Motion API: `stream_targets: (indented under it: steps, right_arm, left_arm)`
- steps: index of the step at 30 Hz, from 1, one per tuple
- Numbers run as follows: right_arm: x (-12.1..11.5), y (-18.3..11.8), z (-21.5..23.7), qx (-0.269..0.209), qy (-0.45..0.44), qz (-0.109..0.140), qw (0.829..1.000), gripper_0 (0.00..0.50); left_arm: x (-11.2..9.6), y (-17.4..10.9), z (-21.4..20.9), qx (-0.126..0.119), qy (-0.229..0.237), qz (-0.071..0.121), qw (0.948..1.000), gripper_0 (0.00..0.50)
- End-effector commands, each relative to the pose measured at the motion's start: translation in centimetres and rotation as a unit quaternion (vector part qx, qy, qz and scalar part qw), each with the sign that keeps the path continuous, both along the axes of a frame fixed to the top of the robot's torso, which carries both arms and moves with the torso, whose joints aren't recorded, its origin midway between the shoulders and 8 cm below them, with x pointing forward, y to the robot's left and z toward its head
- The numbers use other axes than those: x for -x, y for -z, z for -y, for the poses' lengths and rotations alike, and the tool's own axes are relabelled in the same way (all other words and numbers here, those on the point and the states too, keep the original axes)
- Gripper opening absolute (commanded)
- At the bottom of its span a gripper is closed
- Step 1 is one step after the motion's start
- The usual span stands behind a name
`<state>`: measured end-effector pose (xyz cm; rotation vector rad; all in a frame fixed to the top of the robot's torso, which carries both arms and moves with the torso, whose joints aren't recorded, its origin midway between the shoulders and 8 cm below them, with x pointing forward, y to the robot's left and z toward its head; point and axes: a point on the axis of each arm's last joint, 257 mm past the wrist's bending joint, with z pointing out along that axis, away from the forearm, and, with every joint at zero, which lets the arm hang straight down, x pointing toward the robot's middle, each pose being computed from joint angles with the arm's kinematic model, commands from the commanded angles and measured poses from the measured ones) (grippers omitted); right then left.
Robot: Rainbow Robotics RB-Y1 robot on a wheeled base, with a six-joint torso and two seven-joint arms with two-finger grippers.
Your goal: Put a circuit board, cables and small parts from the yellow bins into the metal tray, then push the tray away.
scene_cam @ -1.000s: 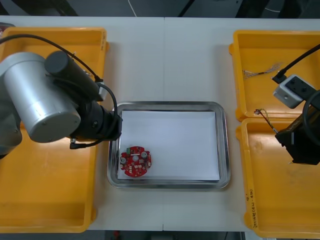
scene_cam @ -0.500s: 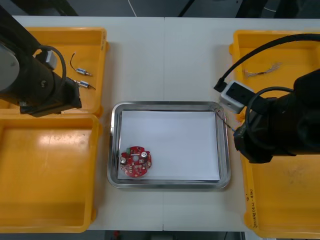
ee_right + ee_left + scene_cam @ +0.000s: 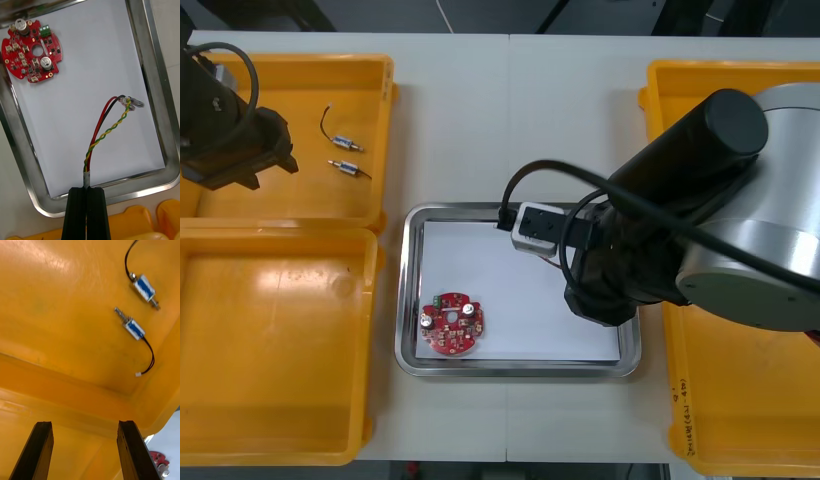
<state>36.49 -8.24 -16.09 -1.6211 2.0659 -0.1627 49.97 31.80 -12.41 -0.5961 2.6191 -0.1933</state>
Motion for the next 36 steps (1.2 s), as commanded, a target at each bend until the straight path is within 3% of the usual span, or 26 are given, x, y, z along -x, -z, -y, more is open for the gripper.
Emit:
stream_targets:
  steps: [1,4,9,15,21,26,36]
  right_arm:
    - [-0.1,0.8,-1.0,0.050,-0.054,0.022,0.997,0.000]
    - [-0.2,2.0,-0.6,0.076,-0.070,0.018,0.995,0.000]
    - [0.0,3.9,-0.2,0.095,-0.071,-0.009,0.993,0.000]
    - [-0.5,5.4,-1.2,0.084,-0.071,-0.021,0.994,0.000]
    - [-0.8,6.8,-1.9,0.087,-0.075,-0.006,0.993,0.000]
    - [-1.0,8.6,-2.4,0.090,-0.080,-0.007,0.993,0.000]
    - [-1.6,10.7,-2.1,0.108,-0.090,-0.002,0.990,0.000]
  left_arm:
    - [-2.9,-4.9,-1.9,-0.006,-0.012,0.051,0.9986,0.500]
    - [-3.8,-5.4,-2.2,0.006,-0.025,0.049,0.9984,0.500]
    - [-5.5,-5.6,-1.7,0.000,-0.035,0.048,0.9982,0.500]
    - [-7.6,-6.1,-0.3,0.017,-0.048,0.055,0.9972,0.500]
    - [-9.4,-6.6,0.9,0.036,-0.067,0.060,0.9954,0.500]
    - [-11.0,-6.4,1.6,0.053,-0.086,0.064,0.9928,0.500]
    - [-13.9,-4.4,2.2,0.056,-0.122,0.070,0.9885,0.500]
